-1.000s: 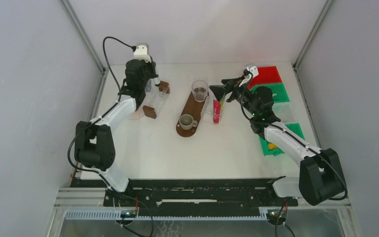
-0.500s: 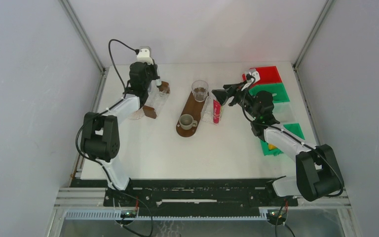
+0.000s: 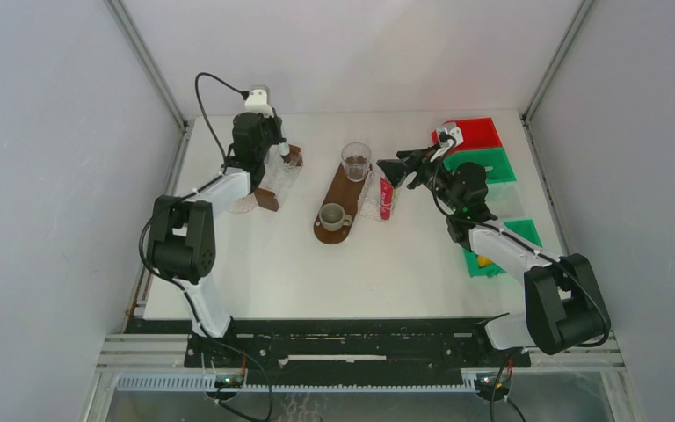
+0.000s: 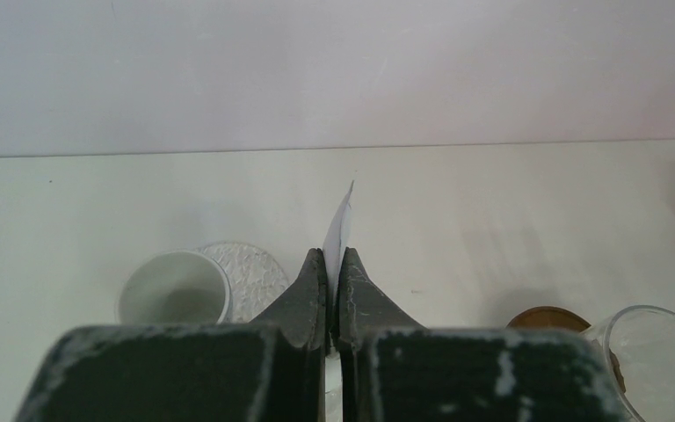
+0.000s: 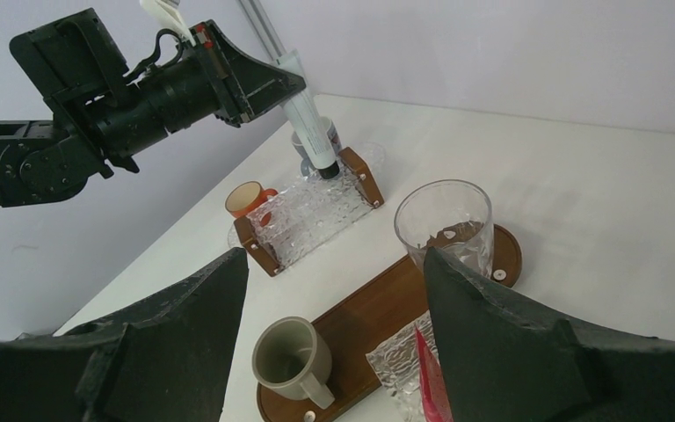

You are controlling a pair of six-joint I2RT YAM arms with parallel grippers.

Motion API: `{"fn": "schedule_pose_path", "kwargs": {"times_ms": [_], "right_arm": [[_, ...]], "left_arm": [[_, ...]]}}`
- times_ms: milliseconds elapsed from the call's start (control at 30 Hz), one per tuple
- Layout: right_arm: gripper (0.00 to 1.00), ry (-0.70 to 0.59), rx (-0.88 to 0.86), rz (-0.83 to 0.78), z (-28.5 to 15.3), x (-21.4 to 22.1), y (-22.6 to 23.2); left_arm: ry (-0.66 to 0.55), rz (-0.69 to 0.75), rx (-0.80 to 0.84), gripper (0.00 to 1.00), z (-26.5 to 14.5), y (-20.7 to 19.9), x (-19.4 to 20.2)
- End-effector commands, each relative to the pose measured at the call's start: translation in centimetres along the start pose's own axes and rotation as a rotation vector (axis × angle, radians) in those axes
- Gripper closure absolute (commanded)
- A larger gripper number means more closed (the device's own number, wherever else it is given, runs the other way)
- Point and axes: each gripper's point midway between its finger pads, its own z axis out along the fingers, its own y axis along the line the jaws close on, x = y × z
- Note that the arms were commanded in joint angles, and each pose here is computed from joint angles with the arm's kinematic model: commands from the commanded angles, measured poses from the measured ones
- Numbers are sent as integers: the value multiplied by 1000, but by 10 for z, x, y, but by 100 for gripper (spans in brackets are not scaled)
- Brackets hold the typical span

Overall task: Prepare toiletry sets of a toothbrush and toothpaste on the tray
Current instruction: Place the toothpaste in the toothpaste holder.

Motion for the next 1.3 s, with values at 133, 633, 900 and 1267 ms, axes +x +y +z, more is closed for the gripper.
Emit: {"fn": "schedule_pose_path", "kwargs": {"times_ms": [133, 633, 900, 1267], "right_arm": [[20, -36, -19, -2, 0, -8, 1], [20, -34, -20, 3, 0, -7, 0], [20, -31, -19, 5, 1, -5, -1], [20, -40, -19, 14, -1, -6, -3]], "left_arm": [[-119, -26, 8, 100, 6, -1, -40], [-82, -39, -4, 100, 10, 4, -25], [-55, -47, -13, 100, 13, 7, -12], [-27, -62, -30, 97, 14, 13, 2]]}}
